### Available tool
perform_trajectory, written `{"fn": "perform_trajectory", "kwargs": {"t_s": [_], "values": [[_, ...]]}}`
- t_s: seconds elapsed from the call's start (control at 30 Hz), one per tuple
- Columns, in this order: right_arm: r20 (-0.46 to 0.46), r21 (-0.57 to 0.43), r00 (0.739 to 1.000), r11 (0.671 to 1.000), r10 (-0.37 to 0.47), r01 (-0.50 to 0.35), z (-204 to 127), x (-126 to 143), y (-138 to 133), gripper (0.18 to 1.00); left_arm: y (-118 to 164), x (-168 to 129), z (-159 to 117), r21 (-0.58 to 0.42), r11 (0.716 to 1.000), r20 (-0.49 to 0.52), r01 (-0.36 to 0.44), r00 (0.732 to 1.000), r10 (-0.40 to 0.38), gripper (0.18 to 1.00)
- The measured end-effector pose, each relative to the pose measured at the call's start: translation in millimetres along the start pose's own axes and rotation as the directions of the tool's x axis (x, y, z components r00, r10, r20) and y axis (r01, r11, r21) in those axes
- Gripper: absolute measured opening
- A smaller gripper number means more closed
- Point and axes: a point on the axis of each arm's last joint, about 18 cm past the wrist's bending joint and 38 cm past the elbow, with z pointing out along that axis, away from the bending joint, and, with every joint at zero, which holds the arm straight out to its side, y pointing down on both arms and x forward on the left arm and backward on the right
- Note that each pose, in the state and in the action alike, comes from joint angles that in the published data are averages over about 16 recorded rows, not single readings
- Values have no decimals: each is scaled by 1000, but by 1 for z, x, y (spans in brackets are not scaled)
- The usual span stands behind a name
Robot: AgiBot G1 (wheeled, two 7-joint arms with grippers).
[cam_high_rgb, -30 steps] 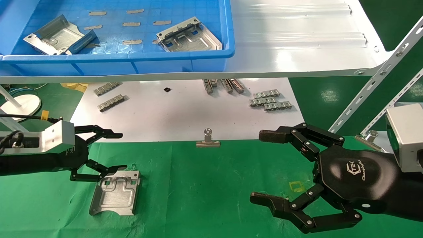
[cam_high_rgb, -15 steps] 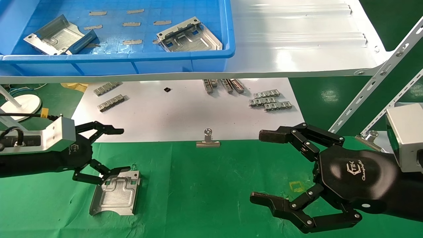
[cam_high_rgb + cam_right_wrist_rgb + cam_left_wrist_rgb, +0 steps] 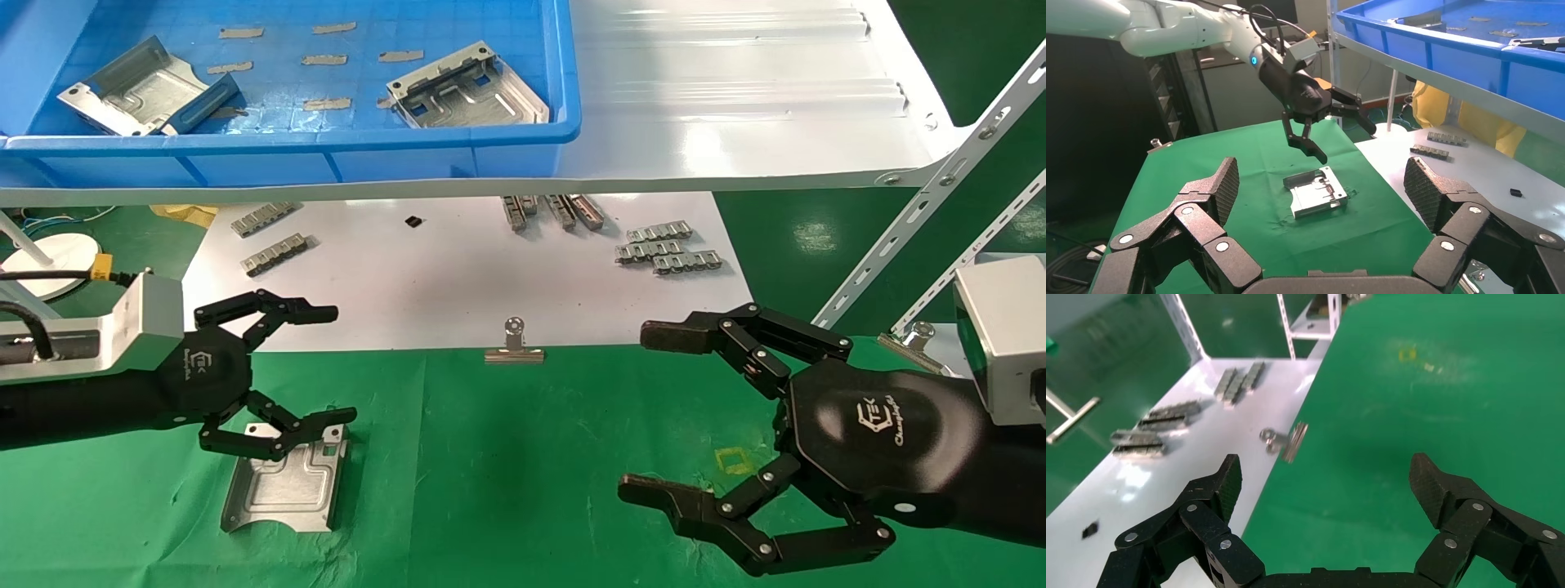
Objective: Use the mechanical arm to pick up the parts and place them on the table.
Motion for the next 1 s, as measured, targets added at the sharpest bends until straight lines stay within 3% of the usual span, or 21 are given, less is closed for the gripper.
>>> {"fn": "perform_trajectory", "kwargs": {"t_s": [1.0], "values": [[0,0,1000,1000,0,0,0,0,0,1000,-76,71,-7,221,964,-148,148,982,-117,1001]]}}
